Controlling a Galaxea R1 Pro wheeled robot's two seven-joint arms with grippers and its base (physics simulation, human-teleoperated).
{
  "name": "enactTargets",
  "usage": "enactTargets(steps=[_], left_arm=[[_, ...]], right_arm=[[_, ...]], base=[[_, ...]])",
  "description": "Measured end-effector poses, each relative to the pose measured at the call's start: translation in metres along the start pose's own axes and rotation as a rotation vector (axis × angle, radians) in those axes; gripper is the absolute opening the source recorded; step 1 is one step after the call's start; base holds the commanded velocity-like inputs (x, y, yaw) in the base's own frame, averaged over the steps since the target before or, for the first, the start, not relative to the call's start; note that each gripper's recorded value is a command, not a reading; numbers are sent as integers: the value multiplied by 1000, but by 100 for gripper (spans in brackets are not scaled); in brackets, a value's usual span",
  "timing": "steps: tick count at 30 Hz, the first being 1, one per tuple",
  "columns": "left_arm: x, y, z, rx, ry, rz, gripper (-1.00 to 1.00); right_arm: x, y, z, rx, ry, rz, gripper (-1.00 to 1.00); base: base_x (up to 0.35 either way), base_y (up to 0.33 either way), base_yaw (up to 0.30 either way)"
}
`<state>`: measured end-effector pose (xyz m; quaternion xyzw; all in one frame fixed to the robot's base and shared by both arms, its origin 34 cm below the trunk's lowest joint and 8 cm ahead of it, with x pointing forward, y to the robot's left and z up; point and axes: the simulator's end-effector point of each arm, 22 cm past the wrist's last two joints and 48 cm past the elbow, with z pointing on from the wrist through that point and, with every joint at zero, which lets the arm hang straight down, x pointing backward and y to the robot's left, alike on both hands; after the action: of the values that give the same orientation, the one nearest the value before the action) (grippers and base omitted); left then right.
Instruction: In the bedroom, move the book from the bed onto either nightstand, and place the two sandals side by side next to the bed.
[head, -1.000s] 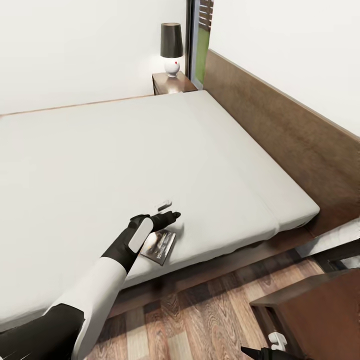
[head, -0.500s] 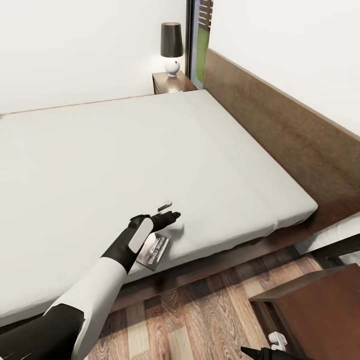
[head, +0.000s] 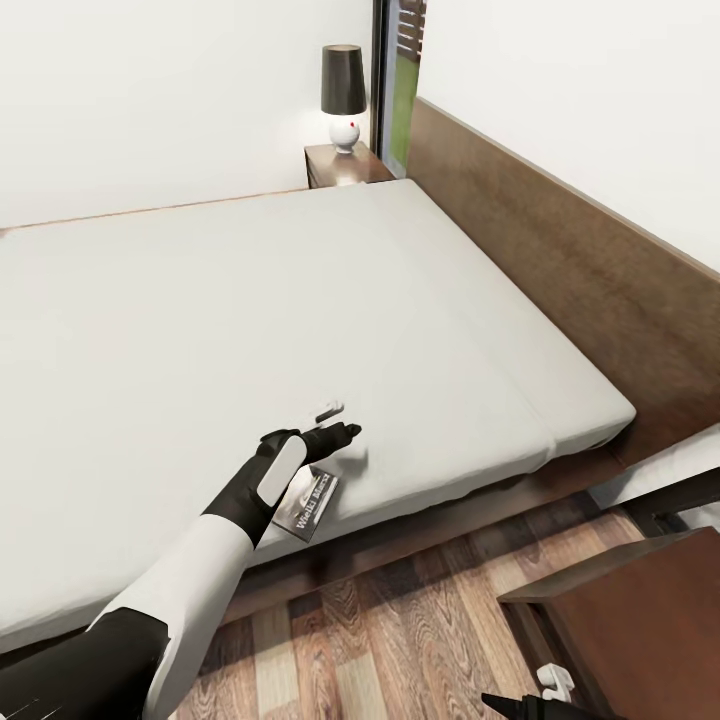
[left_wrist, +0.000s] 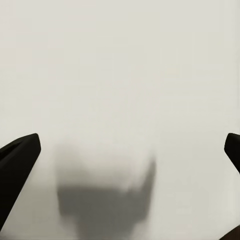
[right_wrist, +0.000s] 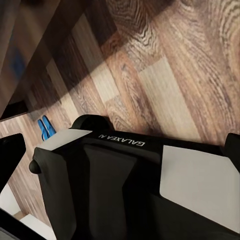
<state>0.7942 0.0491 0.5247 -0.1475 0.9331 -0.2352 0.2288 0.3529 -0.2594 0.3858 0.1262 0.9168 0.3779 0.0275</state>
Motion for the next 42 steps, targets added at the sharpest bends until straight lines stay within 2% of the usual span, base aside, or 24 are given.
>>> enactTargets(steps=[34, 42], left_arm=[[1, 0, 0, 2, 2, -5, 100], [1, 0, 0, 3, 3, -6, 100]], right_arm=[[0, 0, 0, 0, 0, 0, 100], [0, 0, 0, 0, 0, 0, 100]], base=[[-24, 0, 0], [-148, 0, 0]])
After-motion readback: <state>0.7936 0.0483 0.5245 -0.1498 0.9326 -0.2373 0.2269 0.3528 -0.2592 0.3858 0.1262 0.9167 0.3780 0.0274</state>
